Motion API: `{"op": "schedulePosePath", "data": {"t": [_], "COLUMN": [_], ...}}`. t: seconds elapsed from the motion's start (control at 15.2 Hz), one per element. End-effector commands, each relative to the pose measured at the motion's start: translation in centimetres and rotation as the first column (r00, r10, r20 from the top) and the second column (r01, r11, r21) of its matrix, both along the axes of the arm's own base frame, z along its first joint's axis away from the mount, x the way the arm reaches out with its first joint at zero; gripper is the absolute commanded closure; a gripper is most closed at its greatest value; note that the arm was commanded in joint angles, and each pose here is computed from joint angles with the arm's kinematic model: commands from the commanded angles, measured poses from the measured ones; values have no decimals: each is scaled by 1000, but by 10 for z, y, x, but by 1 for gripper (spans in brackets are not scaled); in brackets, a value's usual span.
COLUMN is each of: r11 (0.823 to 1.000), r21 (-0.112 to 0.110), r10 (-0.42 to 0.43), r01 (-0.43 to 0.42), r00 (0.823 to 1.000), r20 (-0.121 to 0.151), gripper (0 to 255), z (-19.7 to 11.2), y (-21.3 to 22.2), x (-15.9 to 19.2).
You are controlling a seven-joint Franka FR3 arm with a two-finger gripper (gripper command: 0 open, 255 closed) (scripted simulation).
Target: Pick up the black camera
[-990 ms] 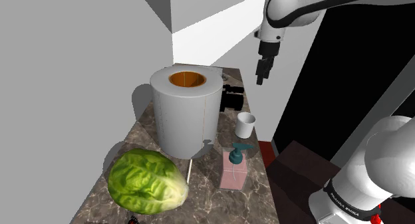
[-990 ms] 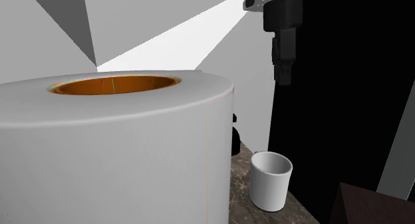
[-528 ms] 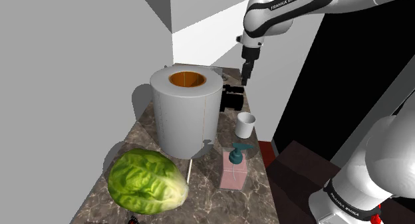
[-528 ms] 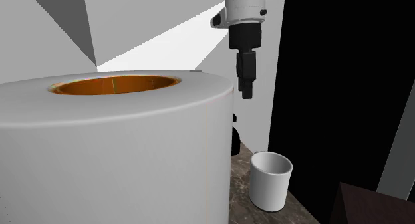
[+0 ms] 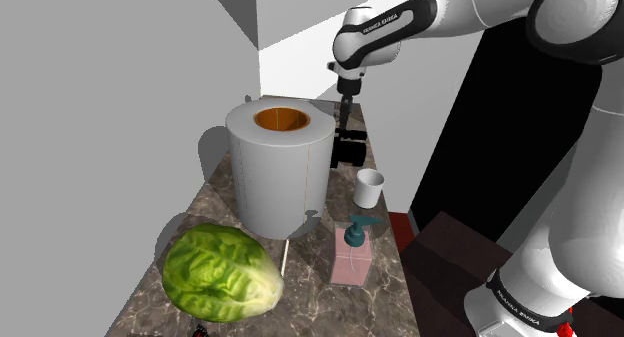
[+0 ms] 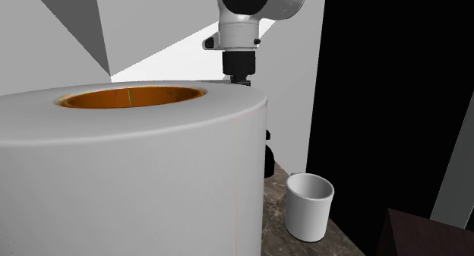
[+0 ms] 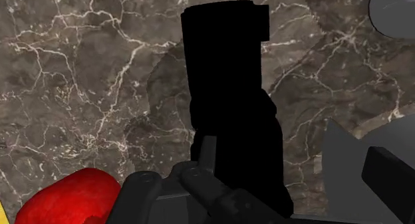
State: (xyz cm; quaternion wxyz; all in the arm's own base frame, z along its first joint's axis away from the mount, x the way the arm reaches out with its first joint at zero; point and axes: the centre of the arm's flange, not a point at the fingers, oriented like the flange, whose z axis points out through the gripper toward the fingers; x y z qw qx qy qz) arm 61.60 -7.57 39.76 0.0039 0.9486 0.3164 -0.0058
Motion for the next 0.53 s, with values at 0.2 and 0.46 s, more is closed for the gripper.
{"op": "schedulePosePath", "data": {"t": [0.2,0.46], "r11": [992,987], "r21": [-6,-8], "r10": [129,160], "r01": [-129,-160], "r00": [991,986], "r20": [32,40], "gripper": [0,0], "z": [-19,-35], "y": [16,21], "x": [55,68]}}
